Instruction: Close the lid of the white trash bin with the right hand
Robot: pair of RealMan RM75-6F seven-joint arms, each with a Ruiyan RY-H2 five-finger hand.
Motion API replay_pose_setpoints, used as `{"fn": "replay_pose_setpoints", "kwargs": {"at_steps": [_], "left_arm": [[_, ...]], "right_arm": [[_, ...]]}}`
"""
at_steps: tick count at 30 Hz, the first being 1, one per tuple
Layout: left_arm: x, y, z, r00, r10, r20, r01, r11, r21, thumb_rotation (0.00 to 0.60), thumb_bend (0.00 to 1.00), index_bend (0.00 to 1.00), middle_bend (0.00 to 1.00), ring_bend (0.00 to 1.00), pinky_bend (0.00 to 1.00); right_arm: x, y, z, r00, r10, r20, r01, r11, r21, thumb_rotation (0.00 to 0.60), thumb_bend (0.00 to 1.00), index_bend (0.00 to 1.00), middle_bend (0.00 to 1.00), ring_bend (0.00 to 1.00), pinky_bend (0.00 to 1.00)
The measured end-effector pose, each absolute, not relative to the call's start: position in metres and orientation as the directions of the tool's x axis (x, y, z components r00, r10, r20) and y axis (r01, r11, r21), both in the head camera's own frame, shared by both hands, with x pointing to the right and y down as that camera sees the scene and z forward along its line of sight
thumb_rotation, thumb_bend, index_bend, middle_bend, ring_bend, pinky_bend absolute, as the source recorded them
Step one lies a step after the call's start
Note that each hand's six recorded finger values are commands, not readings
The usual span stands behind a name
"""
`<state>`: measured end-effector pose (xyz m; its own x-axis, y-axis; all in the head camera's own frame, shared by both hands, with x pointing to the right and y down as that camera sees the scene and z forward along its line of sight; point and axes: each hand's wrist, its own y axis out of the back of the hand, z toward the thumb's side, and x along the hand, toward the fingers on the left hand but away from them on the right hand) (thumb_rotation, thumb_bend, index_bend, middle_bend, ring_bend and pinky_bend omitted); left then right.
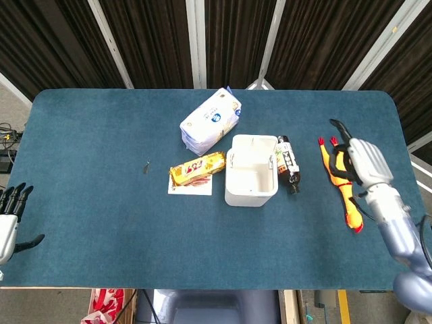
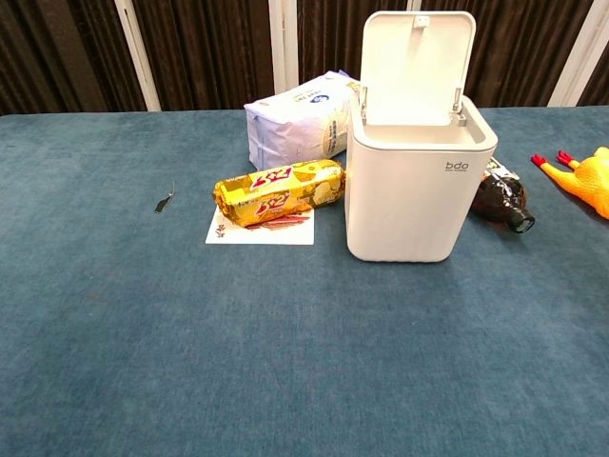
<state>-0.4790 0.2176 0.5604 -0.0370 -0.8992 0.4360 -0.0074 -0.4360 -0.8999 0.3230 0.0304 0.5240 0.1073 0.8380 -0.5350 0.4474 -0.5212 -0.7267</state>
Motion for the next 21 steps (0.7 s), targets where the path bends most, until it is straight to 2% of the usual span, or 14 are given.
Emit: {"fn": "replay_pose_setpoints", "kwargs": {"at_steps": [5, 14, 21], "left_arm": [[-0.480, 0.216, 0.563, -0.042, -0.894, 0.447, -0.012, -0.447, -0.895, 0.600, 0.00, 0.00, 0.00, 0.00, 0.00], [-0.484, 0.215, 0.564, -0.056, -0.883, 0.466, -0.032, -0.465, -0.885, 0.600, 0.00, 0.00, 0.00, 0.00, 0.00], [-0.485, 0.215, 0.565, -0.061, -0.878, 0.474, -0.039, -0.472, -0.881, 0.600, 0.00, 0.00, 0.00, 0.00, 0.00]], "right_arm": [[0.295, 0.014, 0.527, 0.147, 0.804, -0.576, 0.459, -0.571, -0.681, 0.600, 0.74, 0.02, 0.72, 0.85, 0.88], [0.249, 0.001, 0.546, 0.189, 0.738, -0.648, 0.465, -0.648, -0.603, 0.600, 0.75, 0.18, 0.72, 0.85, 0.88], [0.229, 0.005, 0.556, 0.199, 0.710, -0.675, 0.436, -0.681, -0.588, 0.600, 0.75, 0.19, 0.72, 0.85, 0.88]]}}
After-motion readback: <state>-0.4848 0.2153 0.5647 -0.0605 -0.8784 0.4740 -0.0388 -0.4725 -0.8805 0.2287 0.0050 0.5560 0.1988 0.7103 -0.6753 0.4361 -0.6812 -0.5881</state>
